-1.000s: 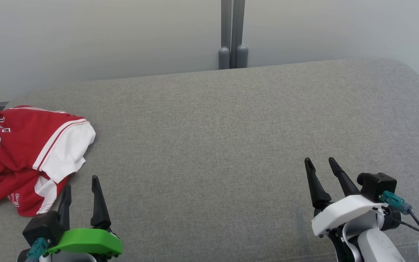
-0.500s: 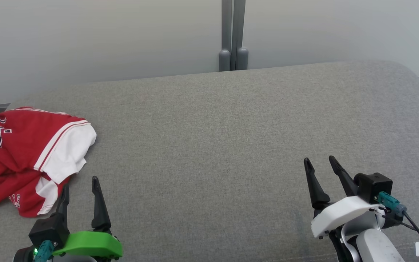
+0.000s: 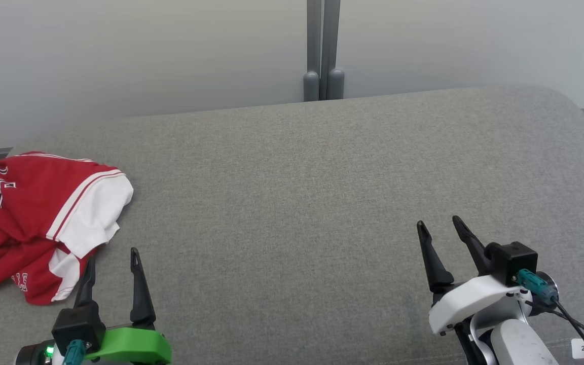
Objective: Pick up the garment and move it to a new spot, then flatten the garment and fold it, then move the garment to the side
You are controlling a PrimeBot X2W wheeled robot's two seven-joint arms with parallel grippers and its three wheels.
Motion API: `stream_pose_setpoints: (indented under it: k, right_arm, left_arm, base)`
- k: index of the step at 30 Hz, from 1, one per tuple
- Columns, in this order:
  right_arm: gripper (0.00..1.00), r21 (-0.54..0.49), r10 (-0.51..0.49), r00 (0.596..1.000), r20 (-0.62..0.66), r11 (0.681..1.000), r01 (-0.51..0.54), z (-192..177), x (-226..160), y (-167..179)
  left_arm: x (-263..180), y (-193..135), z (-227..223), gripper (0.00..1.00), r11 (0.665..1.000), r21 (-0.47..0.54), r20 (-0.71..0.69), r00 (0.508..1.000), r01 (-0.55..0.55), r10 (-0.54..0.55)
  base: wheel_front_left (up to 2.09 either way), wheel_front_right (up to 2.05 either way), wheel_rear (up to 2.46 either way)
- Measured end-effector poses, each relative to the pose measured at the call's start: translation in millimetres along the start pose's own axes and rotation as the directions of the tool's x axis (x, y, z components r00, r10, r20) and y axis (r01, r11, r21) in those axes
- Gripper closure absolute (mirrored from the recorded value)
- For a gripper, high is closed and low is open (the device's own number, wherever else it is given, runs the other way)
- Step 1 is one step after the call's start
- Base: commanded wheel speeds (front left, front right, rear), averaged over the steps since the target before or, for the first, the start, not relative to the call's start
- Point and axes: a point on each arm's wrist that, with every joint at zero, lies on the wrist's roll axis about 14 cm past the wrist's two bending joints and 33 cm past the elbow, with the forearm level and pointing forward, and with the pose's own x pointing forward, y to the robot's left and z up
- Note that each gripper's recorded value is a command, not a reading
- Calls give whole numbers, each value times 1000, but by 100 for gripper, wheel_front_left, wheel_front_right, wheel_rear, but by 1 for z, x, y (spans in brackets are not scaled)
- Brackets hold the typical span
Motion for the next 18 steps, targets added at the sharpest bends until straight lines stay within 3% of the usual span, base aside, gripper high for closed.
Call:
stream_pose_setpoints:
  k: [9, 18]
  right_arm:
    - [0, -65, 19, 1000, 10, 998, -18, 3, 0, 4]
    - [0, -53, 18, 1000, 9, 998, -17, 2, 0, 4]
  left_arm:
    - [-2, -4, -1, 0, 998, 58, 7, 1000, 18, -18]
    - [-2, -4, -3, 0, 999, 48, 1, 1000, 23, -23]
  base:
    - [0, 0, 0]
    - [0, 0, 0]
